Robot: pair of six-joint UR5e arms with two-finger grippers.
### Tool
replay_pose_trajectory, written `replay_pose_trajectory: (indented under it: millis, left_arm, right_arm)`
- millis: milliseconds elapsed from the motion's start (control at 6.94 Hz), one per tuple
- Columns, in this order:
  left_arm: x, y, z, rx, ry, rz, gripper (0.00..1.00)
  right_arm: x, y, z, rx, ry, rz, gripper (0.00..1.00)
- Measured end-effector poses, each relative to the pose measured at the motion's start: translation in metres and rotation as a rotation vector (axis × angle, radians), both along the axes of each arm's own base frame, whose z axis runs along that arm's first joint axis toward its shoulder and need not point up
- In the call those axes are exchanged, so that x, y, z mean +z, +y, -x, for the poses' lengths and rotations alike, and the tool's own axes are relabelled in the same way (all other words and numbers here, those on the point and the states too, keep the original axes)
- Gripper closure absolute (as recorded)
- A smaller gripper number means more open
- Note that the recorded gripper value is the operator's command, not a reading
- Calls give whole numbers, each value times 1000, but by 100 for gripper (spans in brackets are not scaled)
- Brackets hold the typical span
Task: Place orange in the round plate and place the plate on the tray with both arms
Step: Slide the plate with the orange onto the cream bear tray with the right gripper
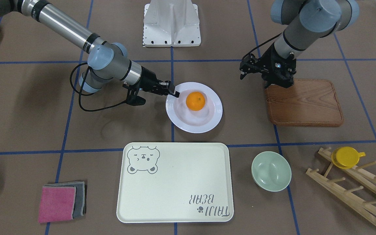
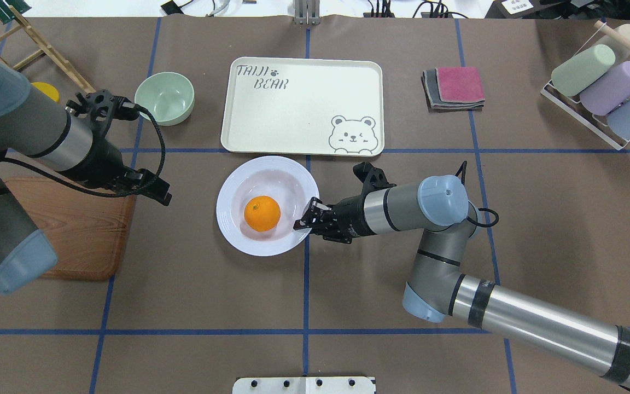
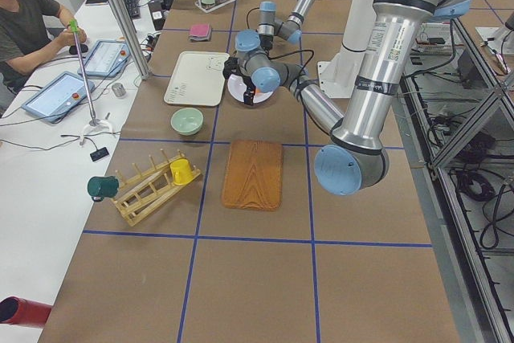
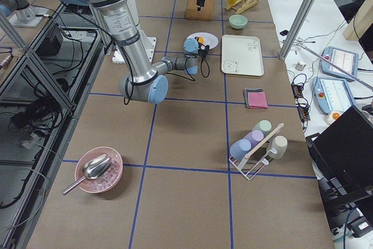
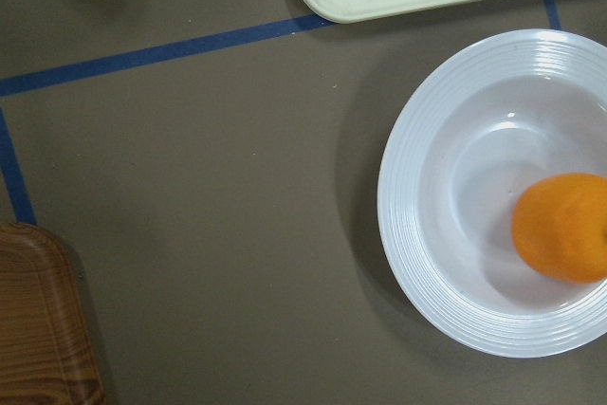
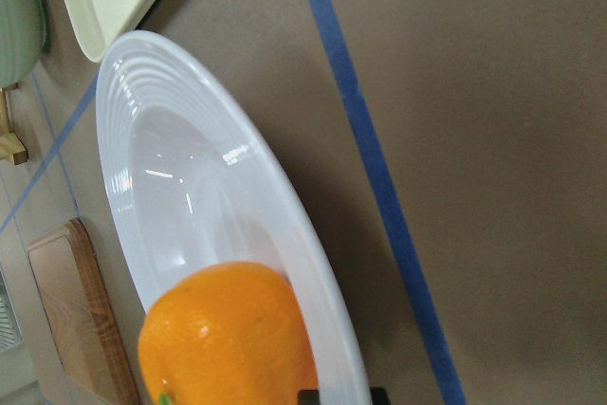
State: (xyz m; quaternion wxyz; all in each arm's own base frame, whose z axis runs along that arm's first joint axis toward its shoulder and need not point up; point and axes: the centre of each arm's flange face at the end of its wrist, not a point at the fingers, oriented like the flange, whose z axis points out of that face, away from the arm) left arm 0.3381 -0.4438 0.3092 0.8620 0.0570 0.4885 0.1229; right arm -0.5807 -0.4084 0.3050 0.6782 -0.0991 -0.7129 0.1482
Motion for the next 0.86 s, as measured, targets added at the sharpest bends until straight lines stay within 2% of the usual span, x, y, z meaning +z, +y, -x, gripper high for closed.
replay_pose_trajectory:
  millis: [432,864]
  left_arm:
    - [4,0,5,-5,-2,2,1]
    - [4,0,6,-6,-1,2,1]
  right_arm:
    - [-34,-68,-47,45,-28,77,100]
    - [-66,-93,-65,70,-72,114,100]
